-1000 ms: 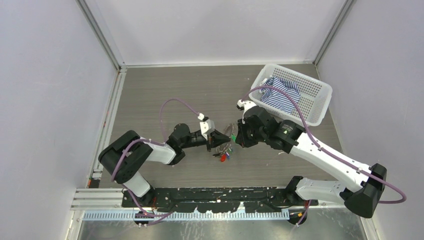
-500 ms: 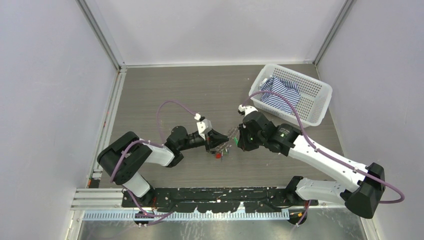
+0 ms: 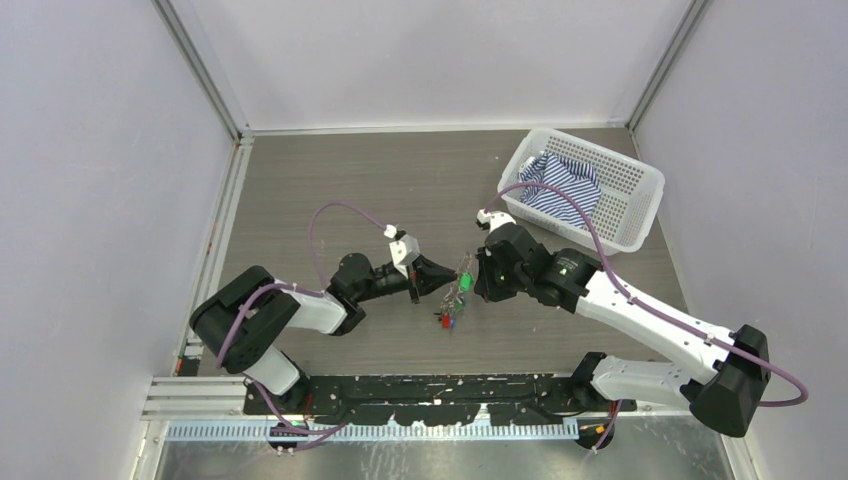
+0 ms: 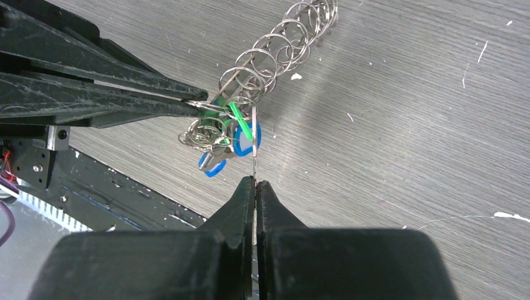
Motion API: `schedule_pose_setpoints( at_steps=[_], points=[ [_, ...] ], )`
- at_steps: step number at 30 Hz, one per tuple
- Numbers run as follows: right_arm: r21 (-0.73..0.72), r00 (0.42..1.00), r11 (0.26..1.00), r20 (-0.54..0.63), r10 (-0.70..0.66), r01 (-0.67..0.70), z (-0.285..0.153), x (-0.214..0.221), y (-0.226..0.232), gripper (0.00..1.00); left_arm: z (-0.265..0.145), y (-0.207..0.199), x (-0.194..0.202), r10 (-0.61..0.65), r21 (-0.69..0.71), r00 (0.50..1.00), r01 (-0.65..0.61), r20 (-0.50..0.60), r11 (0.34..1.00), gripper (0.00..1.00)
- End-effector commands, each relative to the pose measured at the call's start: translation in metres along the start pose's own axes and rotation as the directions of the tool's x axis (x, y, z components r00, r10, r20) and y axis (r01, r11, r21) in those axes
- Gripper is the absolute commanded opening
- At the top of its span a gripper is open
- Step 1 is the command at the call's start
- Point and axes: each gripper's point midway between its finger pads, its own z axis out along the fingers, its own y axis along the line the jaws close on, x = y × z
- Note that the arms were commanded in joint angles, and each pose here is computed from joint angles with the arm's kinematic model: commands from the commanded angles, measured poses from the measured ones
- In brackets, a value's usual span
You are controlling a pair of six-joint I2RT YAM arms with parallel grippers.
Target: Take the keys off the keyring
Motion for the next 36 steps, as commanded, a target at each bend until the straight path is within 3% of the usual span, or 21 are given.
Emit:
schedule_pose_setpoints(
  at_steps=[1,16,19,23,36],
  points=[
    [0.037,0.997,0.999,0.081,-0.014,0.011,-0.012,-0.024,-0.003,0.01,0.0,-0.002,-0.03,0.07,-0.001,0.992,-0.07,0.109,0.998,0.0],
    [0.013,0.989,1.0,0.149,-0.024,0.023,-0.03,-0.046,0.005,0.01,-0.002,-0.003,-0.028,0.085,-0.006,0.992,-0.085,0.095,0.996,0.0],
    [0.003,0.987,1.0,0.157,-0.029,0.029,-0.032,-0.05,0.008,0.01,-0.002,-0.003,-0.028,0.081,-0.005,0.993,-0.081,0.087,0.997,0.17],
    [-0.016,0.985,0.999,0.17,-0.043,0.046,-0.036,-0.056,0.013,0.01,-0.002,-0.001,-0.025,0.082,-0.01,0.994,-0.081,0.077,0.997,0.27],
    [-0.052,0.98,0.996,0.189,-0.061,0.072,-0.038,-0.064,0.022,0.01,0.01,0.01,-0.023,0.128,-0.023,0.991,-0.128,0.039,0.992,0.28]
  ],
)
